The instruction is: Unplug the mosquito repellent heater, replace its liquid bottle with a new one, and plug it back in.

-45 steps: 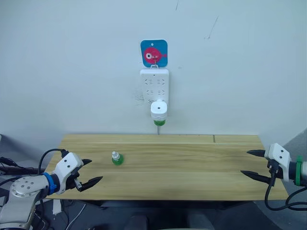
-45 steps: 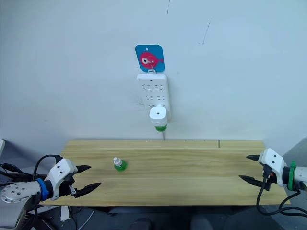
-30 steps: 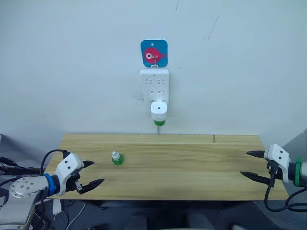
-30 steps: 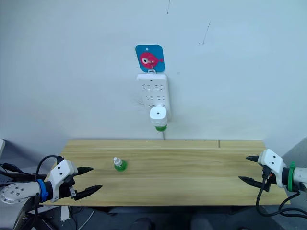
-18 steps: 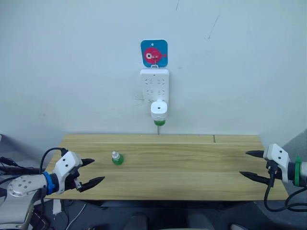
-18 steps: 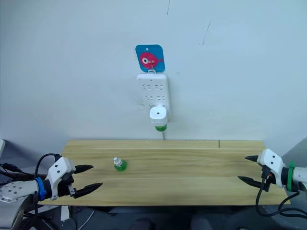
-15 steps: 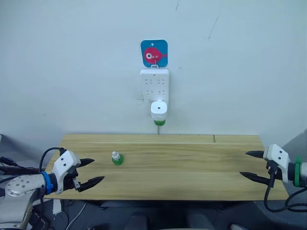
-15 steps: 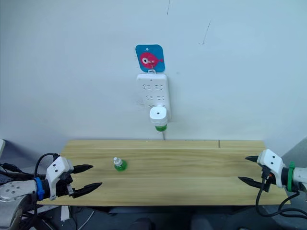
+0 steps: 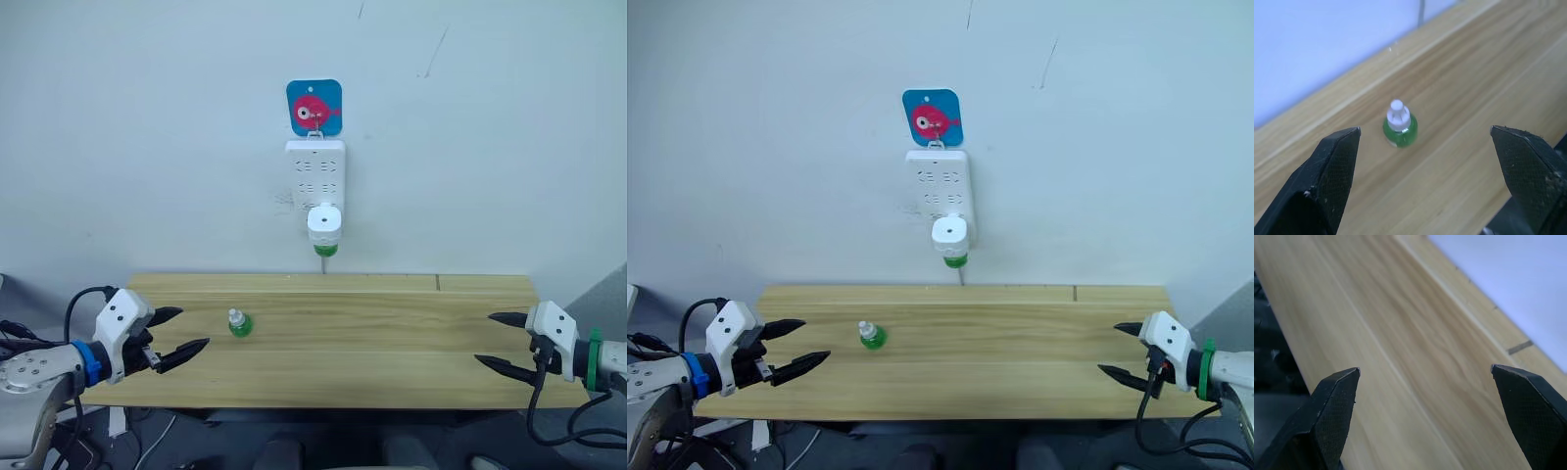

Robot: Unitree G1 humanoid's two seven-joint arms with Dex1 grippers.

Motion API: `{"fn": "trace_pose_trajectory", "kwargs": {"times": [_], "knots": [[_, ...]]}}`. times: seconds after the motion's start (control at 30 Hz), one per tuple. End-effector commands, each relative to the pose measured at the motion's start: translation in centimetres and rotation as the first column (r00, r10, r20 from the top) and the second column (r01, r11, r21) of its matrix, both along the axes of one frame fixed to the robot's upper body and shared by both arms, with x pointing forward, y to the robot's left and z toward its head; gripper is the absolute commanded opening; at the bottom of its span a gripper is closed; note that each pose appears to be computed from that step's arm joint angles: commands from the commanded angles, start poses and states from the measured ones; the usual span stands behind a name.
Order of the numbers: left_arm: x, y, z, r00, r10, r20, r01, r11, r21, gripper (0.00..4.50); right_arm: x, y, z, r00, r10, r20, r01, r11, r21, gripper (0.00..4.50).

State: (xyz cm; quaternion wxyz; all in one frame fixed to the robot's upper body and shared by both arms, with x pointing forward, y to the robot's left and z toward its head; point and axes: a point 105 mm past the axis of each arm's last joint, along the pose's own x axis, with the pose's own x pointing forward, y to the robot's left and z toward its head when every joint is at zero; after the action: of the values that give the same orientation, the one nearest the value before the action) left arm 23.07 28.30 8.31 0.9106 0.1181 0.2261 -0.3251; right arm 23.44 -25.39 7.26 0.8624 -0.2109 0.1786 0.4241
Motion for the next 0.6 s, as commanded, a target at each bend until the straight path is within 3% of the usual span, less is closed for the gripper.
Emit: {"fn": "trace_pose_trajectory", "kwargs": {"times": [0.03, 0.3, 0.6], "knots": [[0.7, 0.0, 1.9, 0.998, 0.007, 0.058, -0.006, 1.0, -0.011, 4.5, 0.6, 2.0, 4.7, 0.988, 0.003, 0.154, -0.012, 0.998, 0.062, 4.49], [3.8, -1.8, 6.1, 0.981, -0.004, 0.195, 0.018, 0.997, -0.07, 4.5, 0.4, 6.4, 11.7, 0.957, -0.049, 0.287, -0.025, 0.968, 0.248, 4.49], [5.4, -2.8, 8.0, 0.971, 0.002, 0.237, 0.023, 0.994, -0.104, 4.5, 0.1, 7.3, 13.2, 0.957, -0.061, 0.284, -0.028, 0.954, 0.299, 4.49]]}}
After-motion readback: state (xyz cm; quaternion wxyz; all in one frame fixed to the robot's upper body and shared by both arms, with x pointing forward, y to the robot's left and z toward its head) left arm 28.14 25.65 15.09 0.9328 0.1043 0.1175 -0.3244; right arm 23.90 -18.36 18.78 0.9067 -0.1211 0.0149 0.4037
